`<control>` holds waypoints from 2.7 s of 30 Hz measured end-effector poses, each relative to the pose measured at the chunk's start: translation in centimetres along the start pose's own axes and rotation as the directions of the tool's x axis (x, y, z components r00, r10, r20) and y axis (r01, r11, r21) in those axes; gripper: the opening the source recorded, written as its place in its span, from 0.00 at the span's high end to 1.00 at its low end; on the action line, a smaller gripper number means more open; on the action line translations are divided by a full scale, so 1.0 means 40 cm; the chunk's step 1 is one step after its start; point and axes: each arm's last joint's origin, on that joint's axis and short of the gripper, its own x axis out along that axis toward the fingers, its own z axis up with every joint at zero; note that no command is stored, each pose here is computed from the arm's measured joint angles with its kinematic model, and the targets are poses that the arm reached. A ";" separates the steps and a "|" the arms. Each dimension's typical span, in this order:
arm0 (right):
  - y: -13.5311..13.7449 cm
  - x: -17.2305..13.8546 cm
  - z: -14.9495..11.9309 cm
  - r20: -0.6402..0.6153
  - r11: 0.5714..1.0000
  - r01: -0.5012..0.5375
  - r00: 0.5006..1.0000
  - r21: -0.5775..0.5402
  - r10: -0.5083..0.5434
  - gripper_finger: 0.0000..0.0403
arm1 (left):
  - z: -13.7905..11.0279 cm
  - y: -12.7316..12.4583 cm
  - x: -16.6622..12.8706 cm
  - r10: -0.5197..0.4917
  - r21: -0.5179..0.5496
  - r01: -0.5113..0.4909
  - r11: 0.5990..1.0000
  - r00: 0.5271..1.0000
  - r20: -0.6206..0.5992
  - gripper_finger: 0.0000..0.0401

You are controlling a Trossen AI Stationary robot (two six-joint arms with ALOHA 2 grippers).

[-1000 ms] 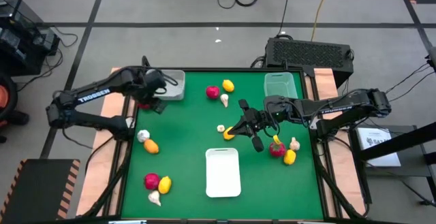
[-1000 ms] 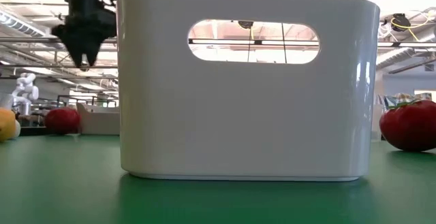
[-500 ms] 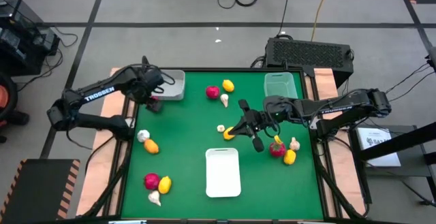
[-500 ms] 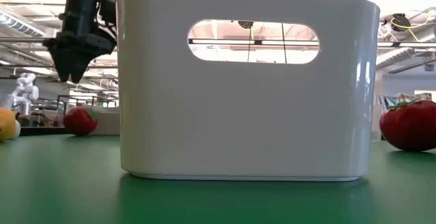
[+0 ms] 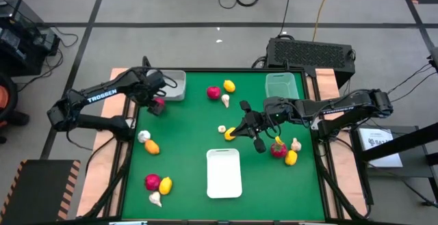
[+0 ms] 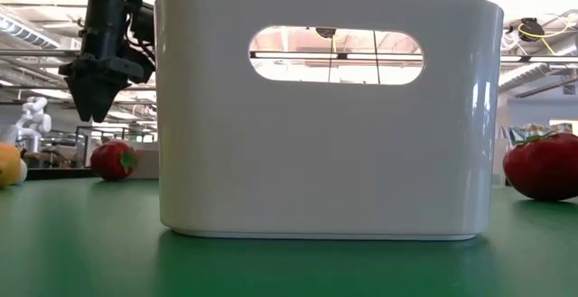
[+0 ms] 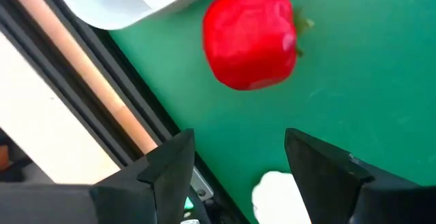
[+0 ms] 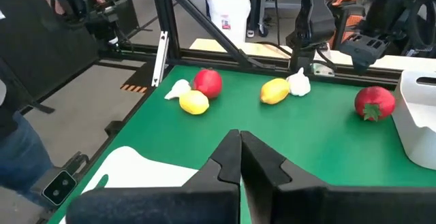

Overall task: Sort produce into baskets
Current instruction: Put the middle left tomato into the gray bin

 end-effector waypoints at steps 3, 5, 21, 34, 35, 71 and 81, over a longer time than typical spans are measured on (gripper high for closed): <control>0.000 0.000 0.000 0.001 1.000 0.000 1.000 0.000 0.000 1.00 | 0.003 0.001 0.000 0.029 -0.004 -0.029 1.000 0.999 0.020 0.41; 0.000 0.000 0.000 0.001 1.000 0.000 1.000 0.000 0.000 1.00 | 0.003 0.001 0.000 0.028 -0.005 -0.028 1.000 0.999 0.023 0.41; -0.001 0.000 0.000 0.001 1.000 0.001 1.000 -0.026 -0.001 1.00 | 0.012 -0.002 -0.001 0.026 -0.039 -0.023 0.999 0.998 0.063 0.19; -0.001 0.000 0.000 0.001 1.000 0.001 1.000 -0.026 -0.001 1.00 | 0.031 -0.019 0.089 -0.011 -0.194 0.013 0.981 1.000 0.012 0.05; -0.001 0.000 0.000 0.001 1.000 0.001 1.000 -0.026 -0.001 1.00 | 0.034 -0.019 0.098 -0.010 -0.210 0.011 0.978 1.000 0.008 0.05; -0.002 0.000 0.000 0.001 1.000 0.003 1.000 -0.025 -0.003 1.00 | 0.058 -0.001 0.205 0.027 -0.314 0.010 0.949 0.993 0.113 0.10; -0.001 0.000 0.000 0.001 1.000 0.002 1.000 -0.025 -0.002 1.00 | 0.052 -0.005 0.192 -0.059 -0.287 0.077 0.955 0.996 0.072 0.24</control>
